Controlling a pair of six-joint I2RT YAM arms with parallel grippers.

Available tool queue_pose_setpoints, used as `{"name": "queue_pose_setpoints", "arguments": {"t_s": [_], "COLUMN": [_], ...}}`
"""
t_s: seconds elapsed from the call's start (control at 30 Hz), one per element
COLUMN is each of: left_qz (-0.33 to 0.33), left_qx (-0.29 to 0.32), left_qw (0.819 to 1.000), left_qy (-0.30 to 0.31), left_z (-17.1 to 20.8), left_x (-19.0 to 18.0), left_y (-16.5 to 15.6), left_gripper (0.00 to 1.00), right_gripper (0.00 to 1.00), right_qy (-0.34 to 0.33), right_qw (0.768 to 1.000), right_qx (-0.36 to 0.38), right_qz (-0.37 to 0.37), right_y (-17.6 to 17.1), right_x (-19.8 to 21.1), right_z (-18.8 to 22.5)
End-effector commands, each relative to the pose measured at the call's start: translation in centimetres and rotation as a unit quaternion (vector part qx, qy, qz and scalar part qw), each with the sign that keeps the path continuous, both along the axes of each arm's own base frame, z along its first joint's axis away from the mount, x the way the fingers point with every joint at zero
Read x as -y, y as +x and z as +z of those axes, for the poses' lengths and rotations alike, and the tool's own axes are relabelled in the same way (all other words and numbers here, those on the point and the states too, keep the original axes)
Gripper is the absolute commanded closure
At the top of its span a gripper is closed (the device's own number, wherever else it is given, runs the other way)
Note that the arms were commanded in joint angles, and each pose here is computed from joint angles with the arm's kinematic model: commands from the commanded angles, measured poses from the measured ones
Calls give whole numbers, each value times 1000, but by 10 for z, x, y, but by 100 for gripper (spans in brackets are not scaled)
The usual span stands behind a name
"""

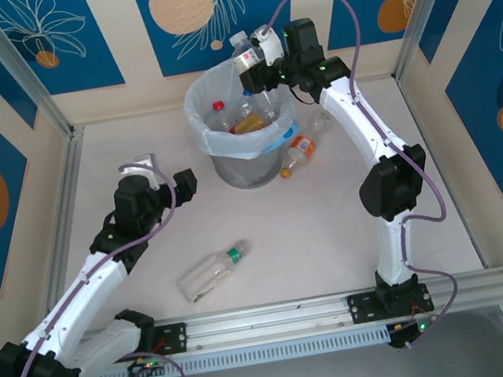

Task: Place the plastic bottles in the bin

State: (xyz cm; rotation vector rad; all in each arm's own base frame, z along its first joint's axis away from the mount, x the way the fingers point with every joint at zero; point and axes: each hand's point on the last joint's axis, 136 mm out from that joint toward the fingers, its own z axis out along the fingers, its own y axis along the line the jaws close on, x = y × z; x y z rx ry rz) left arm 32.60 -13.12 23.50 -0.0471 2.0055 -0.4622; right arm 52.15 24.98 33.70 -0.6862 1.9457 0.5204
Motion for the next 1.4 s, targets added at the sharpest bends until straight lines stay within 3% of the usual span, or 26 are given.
{"name": "queue_pose_setpoints", "arguments": {"t_s": [0.0,0.1,0.3,0.93,1.13,1.37], "left_qz": [-114,-116,-128,-138,-132,-122], "left_qx": [-6,-35,-67,-174,-265,-299], "left_qw": [993,992,989,971,950,937], "left_qy": [25,41,38,84,99,129], "left_z": [4,-4,-13,-58,-92,-108], "left_x": [29,26,30,31,32,31], "left_y": [-12,-16,-22,-28,-50,-76], "left_gripper": [1,1,1,1,1,1], "right_gripper": [29,18,5,0,0,0], "right_qy": [-59,-77,-64,46,105,144], "right_qw": [997,996,996,998,992,986], "right_qx": [29,44,58,35,10,-11], "right_qz": [27,13,6,-24,-62,-86], "right_y": [0,2,-2,-50,-78,-112], "right_x": [-14,-17,-24,-13,4,23], "right_z": [-9,-7,9,56,65,63]}}
